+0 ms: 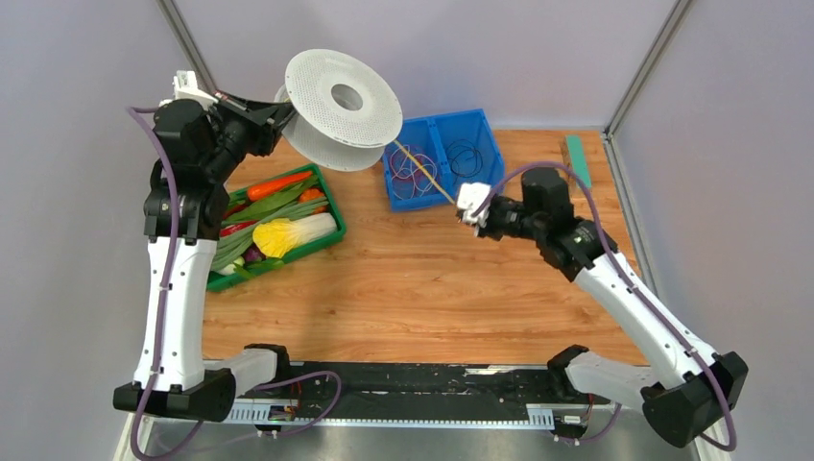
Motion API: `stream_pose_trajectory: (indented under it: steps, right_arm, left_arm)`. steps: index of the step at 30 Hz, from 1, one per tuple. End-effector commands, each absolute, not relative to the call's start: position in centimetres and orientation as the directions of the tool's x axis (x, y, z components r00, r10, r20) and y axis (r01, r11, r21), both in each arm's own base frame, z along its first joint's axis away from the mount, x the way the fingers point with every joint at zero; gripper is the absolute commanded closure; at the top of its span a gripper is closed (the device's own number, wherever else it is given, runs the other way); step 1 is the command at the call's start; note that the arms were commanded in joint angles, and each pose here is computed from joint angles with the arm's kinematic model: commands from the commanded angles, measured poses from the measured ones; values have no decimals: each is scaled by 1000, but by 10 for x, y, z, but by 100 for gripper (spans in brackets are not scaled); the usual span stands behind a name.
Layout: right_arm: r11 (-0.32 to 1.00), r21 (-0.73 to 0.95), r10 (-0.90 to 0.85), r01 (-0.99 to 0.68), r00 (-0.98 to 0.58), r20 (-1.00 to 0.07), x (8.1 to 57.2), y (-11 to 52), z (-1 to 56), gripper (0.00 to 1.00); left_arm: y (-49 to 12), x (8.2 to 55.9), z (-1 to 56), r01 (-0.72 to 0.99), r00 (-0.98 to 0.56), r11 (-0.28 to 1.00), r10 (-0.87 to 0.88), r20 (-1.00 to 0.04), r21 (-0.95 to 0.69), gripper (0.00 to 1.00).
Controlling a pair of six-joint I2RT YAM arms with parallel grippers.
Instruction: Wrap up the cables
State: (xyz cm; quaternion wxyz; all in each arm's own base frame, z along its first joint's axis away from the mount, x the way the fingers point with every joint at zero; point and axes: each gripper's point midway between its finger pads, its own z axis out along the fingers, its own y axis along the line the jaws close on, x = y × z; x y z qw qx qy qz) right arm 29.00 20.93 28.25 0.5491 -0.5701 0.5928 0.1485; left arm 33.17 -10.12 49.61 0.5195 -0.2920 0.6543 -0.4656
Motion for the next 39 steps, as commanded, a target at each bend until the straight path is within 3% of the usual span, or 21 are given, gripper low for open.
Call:
stream_pose_trajectory:
  steps: [1, 6, 11, 18, 27, 39]
  right_arm:
    - [177, -517, -616, -837, 315, -722, 250, 224, 260, 100]
    - [-25, -578, -630, -816, 461, -625, 205, 257, 265, 100]
    - [-223, -647, -547, -729, 643, -536, 157, 291, 292, 100]
    - [-321, -750, -368, -578, 806, -463, 126, 324, 347, 100]
    - [-300, -830, -295, -469, 874, -387, 137, 352, 384, 100]
    - [-70, -810, -401, -582, 760, -511, 208, 361, 421, 100]
  left_arm:
    - [-55, 343, 505, -21, -70, 430, -901, -428, -903, 100]
    - [-48, 350, 492, -85, -48, 530, -848, -528, -844, 100]
    - [-69, 361, 452, -143, -142, 656, -755, -641, -741, 100]
    - [-110, 370, 395, -129, -311, 820, -567, -763, -558, 100]
    - [-165, 363, 353, -17, -455, 900, -396, -798, -436, 100]
    - [-220, 312, 335, 351, -486, 860, -170, -857, -370, 100]
